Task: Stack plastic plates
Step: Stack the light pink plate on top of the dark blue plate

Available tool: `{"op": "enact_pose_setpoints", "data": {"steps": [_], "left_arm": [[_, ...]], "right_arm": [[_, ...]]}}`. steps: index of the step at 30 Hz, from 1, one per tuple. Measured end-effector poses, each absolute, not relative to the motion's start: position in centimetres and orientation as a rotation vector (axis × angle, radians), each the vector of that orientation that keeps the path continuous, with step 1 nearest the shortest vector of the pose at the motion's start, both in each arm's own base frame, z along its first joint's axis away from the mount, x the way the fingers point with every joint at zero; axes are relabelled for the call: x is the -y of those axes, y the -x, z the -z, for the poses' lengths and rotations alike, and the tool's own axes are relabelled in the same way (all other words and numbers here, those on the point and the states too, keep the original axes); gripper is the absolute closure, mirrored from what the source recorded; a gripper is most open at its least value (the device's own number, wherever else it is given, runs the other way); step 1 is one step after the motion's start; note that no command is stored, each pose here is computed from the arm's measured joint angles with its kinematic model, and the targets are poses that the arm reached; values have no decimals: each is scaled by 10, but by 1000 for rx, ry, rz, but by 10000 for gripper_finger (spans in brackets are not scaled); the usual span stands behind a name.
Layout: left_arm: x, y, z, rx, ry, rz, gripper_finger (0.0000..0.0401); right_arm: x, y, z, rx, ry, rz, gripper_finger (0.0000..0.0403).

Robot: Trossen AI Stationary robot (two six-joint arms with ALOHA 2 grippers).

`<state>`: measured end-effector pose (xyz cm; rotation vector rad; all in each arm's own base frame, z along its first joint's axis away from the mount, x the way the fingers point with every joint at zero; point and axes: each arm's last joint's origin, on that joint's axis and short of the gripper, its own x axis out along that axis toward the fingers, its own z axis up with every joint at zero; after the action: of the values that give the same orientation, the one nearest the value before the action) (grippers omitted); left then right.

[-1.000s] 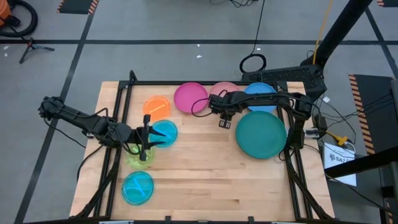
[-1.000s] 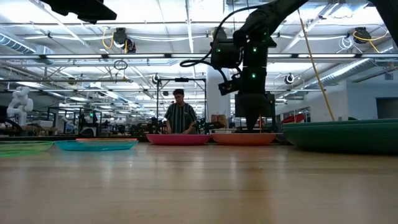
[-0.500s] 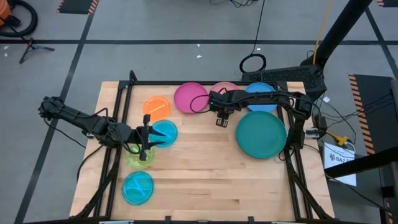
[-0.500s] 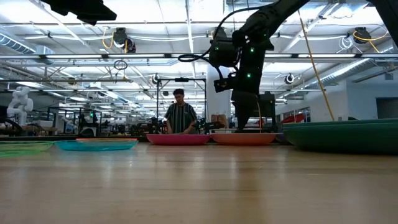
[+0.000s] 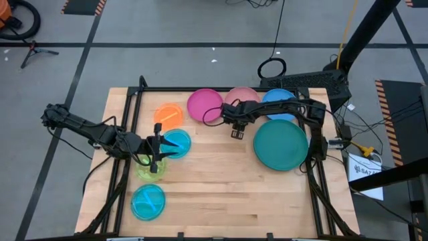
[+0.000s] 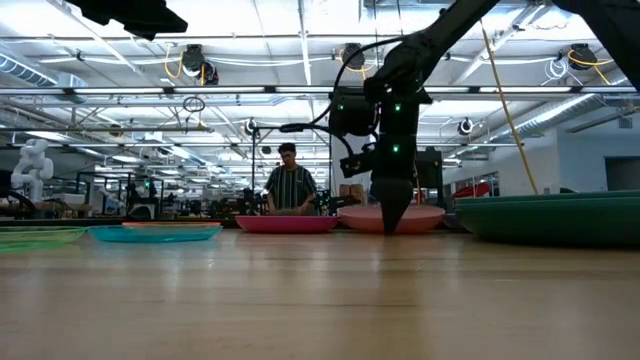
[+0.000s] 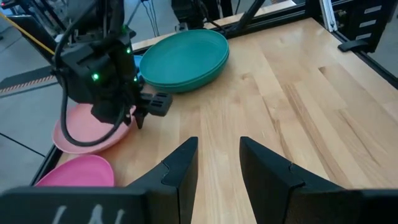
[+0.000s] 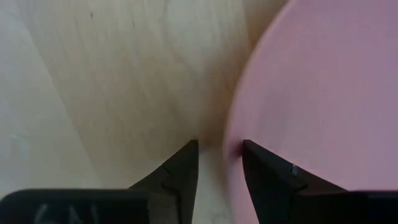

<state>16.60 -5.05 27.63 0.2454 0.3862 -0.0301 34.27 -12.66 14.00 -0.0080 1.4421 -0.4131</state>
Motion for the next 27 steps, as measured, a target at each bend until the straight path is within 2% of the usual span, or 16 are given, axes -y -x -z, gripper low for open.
{"op": "enact_pose_setpoints", "data": {"steps": [4, 12, 19, 27], "left_arm": [[51, -166, -276, -387, -248, 31, 276], [51, -166, -276, -387, -247, 31, 276], [51, -166, -276, -387, -247, 31, 276], [51, -166, -276, -387, -248, 31, 276]], "right_arm": [[127, -343, -139, -1441, 25, 437, 310], [126, -343, -142, -1440, 38, 471, 390], [110, -344, -148, -1452, 119, 484, 391], [80, -341, -186, -1347, 131, 498, 397]]}}
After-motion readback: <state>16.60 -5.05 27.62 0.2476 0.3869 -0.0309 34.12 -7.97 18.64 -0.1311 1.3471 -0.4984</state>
